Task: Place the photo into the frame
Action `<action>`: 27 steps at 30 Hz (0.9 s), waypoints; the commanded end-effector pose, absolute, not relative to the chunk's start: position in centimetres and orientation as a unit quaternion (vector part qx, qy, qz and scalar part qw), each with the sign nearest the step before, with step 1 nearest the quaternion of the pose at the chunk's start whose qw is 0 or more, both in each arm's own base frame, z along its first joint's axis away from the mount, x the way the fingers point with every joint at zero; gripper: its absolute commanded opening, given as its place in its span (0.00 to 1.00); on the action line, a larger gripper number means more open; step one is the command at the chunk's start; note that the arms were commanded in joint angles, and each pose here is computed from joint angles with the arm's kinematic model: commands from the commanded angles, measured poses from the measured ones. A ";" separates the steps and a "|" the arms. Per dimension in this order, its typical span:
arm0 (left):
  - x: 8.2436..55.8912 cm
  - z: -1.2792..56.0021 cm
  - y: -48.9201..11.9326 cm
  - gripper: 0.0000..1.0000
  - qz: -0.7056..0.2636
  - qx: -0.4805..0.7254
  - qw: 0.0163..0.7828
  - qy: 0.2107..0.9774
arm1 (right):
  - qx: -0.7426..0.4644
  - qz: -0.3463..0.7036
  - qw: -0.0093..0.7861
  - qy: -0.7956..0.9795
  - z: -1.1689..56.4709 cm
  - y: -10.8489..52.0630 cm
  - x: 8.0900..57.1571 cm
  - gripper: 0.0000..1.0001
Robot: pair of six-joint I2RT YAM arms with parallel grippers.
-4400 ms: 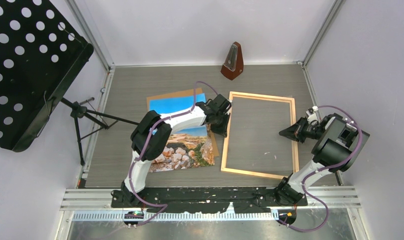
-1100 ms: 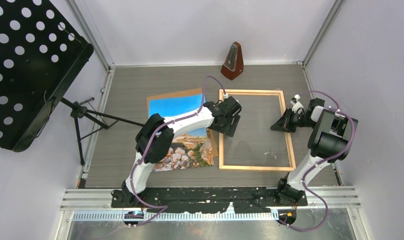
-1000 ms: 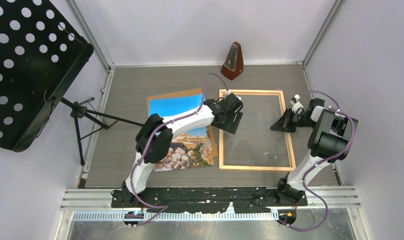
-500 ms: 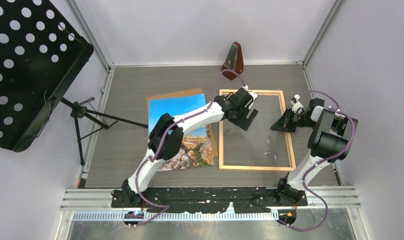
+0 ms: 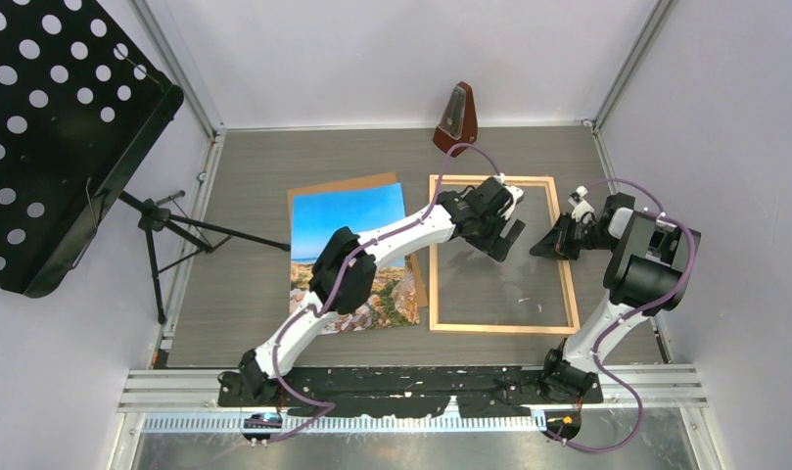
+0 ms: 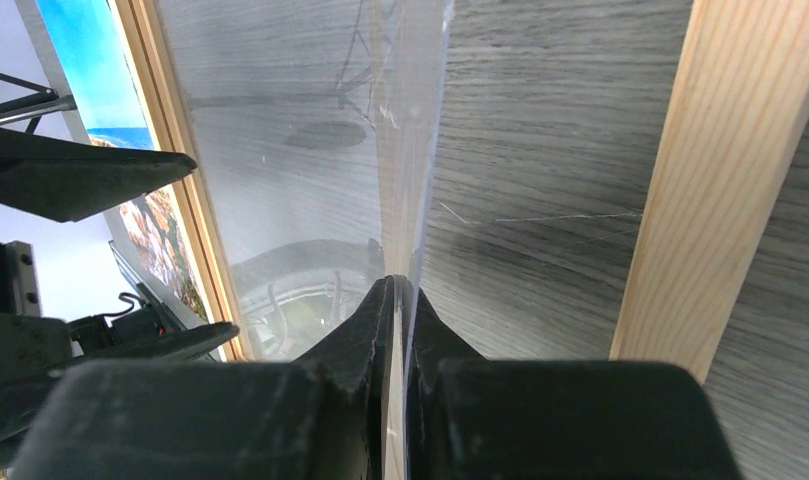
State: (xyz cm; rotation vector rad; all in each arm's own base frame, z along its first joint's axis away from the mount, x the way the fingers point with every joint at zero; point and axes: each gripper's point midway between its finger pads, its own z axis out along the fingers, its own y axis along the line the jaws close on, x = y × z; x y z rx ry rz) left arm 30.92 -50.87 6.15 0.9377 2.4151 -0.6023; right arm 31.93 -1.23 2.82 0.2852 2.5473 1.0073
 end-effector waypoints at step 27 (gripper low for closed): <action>31.0 7.1 -55.0 0.86 -0.259 0.316 0.255 0.876 | 0.078 0.332 0.212 0.916 2.4 -1.8 32.4 0.11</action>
